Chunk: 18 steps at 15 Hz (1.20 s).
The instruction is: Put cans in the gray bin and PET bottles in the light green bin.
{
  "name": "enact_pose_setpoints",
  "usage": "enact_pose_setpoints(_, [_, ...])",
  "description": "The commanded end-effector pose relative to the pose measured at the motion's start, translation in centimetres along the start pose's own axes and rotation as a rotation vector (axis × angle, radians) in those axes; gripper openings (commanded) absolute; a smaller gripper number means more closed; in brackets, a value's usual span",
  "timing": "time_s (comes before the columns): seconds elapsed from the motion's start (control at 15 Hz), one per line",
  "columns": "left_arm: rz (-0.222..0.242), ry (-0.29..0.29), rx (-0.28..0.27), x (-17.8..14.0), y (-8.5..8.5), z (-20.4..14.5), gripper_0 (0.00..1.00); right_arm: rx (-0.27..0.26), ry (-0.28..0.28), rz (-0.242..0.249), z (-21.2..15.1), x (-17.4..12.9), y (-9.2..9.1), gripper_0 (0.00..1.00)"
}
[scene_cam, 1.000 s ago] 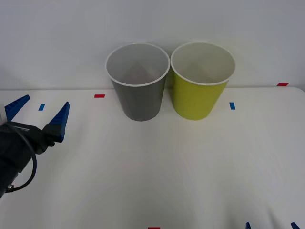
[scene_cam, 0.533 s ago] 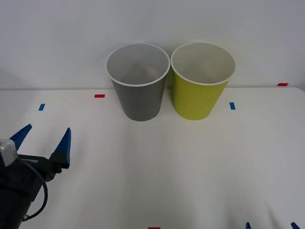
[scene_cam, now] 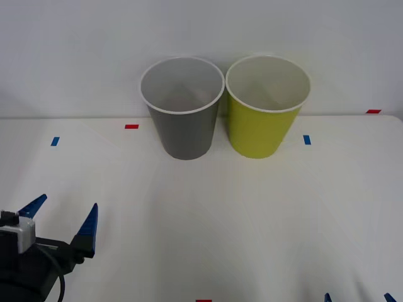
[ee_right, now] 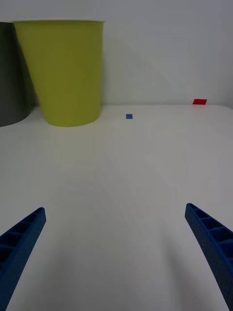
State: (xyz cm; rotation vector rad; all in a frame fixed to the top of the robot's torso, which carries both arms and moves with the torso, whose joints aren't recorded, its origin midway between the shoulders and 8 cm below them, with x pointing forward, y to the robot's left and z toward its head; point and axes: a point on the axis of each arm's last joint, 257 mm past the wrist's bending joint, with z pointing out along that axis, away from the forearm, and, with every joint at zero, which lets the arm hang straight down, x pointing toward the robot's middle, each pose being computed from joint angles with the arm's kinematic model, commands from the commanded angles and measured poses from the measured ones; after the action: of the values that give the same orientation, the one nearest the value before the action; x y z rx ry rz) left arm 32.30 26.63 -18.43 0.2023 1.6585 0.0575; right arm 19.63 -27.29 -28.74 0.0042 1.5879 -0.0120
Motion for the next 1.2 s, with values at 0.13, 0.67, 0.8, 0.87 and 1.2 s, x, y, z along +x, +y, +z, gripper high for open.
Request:
enact_pose_setpoints(0.13, [0.041,0.059,0.013,2.8,-0.6,-1.6,0.92,0.0,0.0,0.0,0.0,0.0,0.0,1.0])
enact_pose_setpoints(0.67, [0.148,-0.011,-0.028,7.7,-1.5,-4.2,0.92,0.0,0.0,0.0,0.0,0.0,0.0,1.0])
enact_pose_setpoints(0.8, [0.147,-0.01,-0.055,7.9,-1.6,-5.4,0.92,0.0,0.0,0.0,0.0,0.0,0.0,1.0])
enact_pose_setpoints(0.87, [0.146,-0.012,-0.065,7.8,-1.6,-6.0,0.92,0.0,0.0,0.0,0.0,0.0,0.0,1.0])
enact_pose_setpoints(1.2, [0.098,-0.006,-0.096,8.3,-1.8,-8.1,0.92,0.0,0.0,0.0,0.0,0.0,0.0,1.0])
